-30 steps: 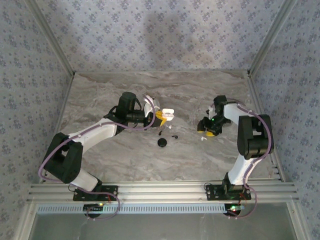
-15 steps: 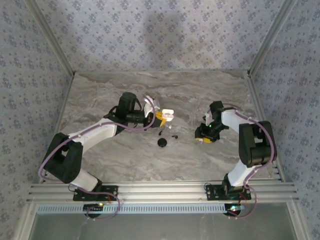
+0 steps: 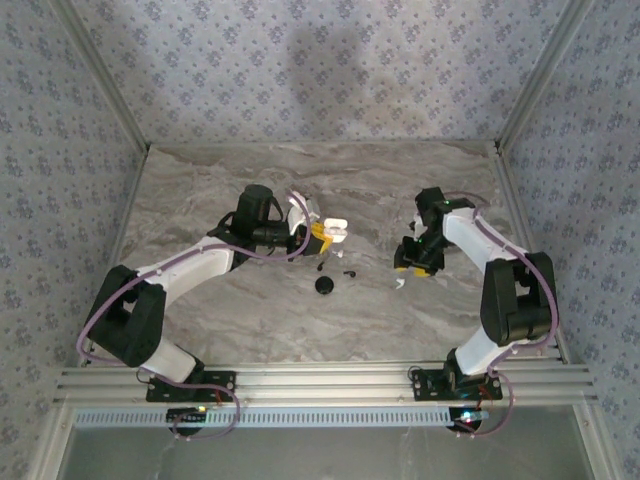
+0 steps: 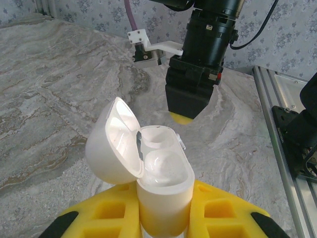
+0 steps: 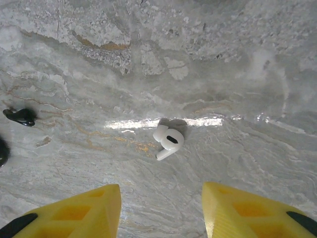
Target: Insert the wireless bluetooth earbuds into the charging case
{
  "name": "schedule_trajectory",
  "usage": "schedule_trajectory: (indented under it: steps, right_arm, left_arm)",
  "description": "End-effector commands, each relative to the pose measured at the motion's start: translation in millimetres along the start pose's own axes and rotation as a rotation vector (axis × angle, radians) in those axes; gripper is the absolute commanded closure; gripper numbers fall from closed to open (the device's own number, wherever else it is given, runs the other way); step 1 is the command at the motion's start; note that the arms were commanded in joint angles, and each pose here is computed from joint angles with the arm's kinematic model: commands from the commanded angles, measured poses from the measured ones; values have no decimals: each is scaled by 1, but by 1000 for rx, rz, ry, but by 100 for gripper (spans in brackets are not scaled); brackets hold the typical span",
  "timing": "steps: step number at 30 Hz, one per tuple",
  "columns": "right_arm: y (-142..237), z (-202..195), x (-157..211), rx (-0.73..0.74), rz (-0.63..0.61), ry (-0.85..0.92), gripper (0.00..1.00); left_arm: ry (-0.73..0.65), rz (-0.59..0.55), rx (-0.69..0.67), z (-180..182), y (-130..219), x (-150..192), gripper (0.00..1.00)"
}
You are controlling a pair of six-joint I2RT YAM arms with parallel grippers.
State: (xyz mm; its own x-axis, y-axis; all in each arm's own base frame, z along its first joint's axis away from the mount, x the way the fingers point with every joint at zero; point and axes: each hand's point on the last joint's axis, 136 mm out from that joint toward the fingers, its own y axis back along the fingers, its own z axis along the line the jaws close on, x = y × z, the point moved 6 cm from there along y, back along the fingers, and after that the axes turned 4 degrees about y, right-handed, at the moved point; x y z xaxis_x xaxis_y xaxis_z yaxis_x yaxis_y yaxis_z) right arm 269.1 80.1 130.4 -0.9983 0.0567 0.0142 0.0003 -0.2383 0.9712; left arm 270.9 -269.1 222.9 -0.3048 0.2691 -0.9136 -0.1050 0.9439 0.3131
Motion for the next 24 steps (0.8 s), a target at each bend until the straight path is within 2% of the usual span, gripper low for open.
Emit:
schedule_trajectory:
  steps: [1,11,24]
  right_arm:
    - [-4,-2,5,71,50,-57,54]
    - [-34,5,-3,58,88,-55,55]
    - [-48,12,-19,11,70,-29,56]
  left_arm:
    - [-22,-14,-1,-2,4,-2,81]
    - [-20,-7,-5,-2,4,0,81]
    - [-24,-6,-20,-1,6,-2,81]
